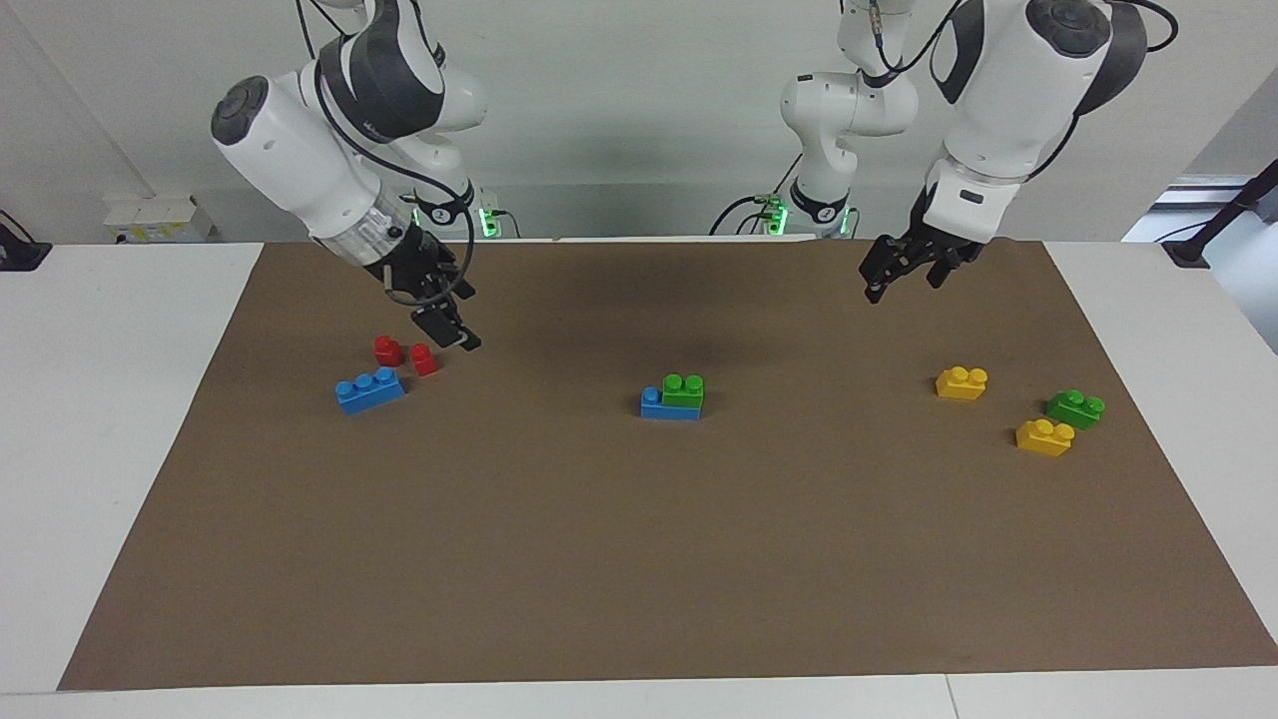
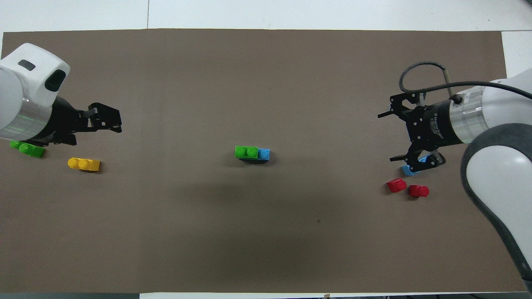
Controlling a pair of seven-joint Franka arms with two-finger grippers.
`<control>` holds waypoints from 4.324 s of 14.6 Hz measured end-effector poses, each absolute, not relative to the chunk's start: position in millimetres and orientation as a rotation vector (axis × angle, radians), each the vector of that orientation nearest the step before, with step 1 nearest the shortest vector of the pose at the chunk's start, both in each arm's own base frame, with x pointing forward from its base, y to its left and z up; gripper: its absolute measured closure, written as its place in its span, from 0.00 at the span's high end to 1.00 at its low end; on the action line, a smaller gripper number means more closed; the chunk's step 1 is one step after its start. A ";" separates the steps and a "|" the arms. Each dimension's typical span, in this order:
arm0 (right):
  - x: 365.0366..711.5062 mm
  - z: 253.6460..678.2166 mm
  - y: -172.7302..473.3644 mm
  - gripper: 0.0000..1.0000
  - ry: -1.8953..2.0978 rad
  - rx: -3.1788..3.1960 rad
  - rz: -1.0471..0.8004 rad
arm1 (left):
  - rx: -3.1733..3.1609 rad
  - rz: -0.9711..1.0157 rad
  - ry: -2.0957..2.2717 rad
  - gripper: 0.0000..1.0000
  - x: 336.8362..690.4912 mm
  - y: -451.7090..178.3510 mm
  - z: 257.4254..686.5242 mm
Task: Remove green block with left arm and hold with right
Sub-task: 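Reach the left gripper while the right gripper reaches the joined bricks, then grasp the green brick with the left gripper while the right grasps blue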
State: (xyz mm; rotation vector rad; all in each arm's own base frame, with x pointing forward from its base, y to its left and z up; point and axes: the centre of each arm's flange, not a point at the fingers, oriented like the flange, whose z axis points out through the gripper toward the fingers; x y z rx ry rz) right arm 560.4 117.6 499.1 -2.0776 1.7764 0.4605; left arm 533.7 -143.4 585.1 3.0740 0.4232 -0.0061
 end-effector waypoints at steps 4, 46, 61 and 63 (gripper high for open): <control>572.4 461.8 138.4 0.99 1.785 -1.916 0.593 | 2.973 0.033 0.814 1.00 512.3 -196.7 568.7; 535.6 265.7 287.1 1.00 1.705 -1.775 0.643 | 2.212 0.066 2.137 1.00 494.5 -372.7 349.6; 528.2 252.4 300.6 0.35 1.754 -1.743 0.573 | 2.203 0.068 2.131 1.00 495.4 -373.4 350.7; 527.6 252.6 301.8 0.35 1.753 -1.745 0.569 | 2.201 0.069 2.128 1.00 495.7 -373.7 350.9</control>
